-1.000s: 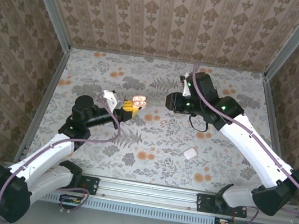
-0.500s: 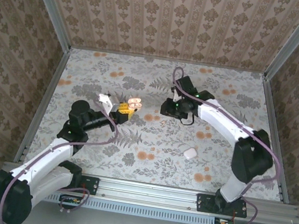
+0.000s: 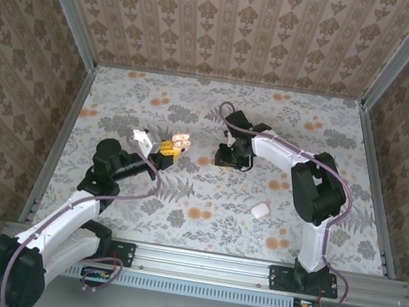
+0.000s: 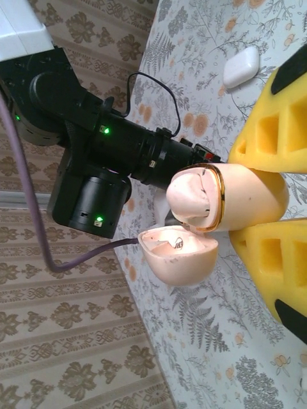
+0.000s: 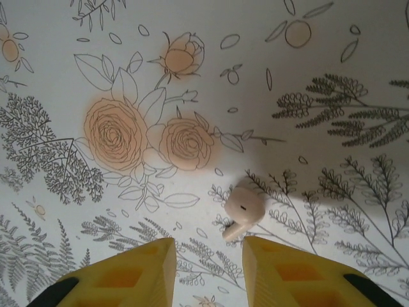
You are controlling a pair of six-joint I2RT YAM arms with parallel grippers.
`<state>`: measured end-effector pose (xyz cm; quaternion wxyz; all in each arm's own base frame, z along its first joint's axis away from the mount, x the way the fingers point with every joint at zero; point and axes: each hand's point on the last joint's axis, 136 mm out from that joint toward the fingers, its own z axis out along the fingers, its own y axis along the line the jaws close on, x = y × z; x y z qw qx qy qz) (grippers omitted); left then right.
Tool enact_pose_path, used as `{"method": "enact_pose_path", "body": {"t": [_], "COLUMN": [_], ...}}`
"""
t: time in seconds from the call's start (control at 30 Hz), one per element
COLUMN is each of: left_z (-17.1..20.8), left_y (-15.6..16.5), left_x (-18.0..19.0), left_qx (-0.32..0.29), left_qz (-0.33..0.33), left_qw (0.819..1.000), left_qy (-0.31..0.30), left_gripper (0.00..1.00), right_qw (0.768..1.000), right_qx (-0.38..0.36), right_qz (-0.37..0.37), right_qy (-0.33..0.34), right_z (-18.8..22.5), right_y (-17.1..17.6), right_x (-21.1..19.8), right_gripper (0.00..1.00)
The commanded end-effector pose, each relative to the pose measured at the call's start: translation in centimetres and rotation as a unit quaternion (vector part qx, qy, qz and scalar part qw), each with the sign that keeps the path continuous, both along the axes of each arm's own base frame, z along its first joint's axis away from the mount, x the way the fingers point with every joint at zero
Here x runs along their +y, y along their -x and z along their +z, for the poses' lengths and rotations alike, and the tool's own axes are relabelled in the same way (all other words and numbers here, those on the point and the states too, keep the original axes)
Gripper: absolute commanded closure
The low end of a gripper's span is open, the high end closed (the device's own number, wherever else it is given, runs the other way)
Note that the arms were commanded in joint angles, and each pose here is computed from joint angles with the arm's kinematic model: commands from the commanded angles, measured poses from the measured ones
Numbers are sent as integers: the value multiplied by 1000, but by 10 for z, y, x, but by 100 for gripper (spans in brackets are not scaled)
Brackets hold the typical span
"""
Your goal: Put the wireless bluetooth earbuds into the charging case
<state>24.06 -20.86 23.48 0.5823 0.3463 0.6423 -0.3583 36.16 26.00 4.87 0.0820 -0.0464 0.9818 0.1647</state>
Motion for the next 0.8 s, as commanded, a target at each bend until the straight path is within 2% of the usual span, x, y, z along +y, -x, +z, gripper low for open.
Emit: {"method": "enact_pose_path", "body": {"t": [0.0, 0.23, 0.4, 0.77], "left_z": [13, 12, 12, 12], "left_y": [-5, -9, -11, -8], "left_x": [-1, -3, -3, -2], "left_qx": [-31, -23, -21, -20], "left_qz": [-3, -7, -8, -9], "left_qw": [1000, 1000, 1000, 1000], "left_qy": [0, -2, -2, -3], "left_gripper": [100, 100, 100, 100], "right_qw": [999, 998, 997, 996], "right_qx": [4, 10, 23, 37], "right_qz": [15, -7, -23, -21], "right_qy": [28, 67, 72, 72], "right_z": [-5, -8, -15, -28], "right_y": [-4, -6, -3, -2], "right_x": [-6, -19, -21, -12], "right_gripper": [66, 66, 61, 61]}}
